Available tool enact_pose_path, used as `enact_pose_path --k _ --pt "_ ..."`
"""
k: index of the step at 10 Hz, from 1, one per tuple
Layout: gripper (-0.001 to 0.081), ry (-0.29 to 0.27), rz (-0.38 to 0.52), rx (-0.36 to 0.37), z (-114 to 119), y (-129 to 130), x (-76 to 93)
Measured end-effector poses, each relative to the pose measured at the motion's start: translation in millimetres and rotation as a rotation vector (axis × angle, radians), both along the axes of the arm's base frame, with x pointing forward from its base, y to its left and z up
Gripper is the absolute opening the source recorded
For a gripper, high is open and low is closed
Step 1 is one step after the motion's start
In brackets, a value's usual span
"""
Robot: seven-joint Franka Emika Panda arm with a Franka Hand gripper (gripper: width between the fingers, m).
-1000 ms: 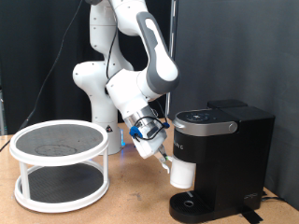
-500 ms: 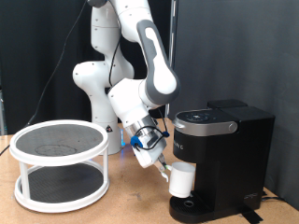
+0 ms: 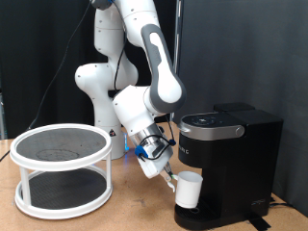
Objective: Make a cup of coffee with the keurig machine
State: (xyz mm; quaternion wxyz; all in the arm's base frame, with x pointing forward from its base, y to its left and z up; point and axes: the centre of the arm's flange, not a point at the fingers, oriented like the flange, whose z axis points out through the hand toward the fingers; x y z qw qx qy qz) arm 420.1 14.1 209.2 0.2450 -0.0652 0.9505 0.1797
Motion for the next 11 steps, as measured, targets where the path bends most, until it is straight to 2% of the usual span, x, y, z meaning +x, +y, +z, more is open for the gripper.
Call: enact_pose_path --k 6,11 --pt "0.0070 -0.006 0.001 0.025 -3 4 10.6" --pt "0.0070 -0.007 0.007 0.037 -4 6 11.5"
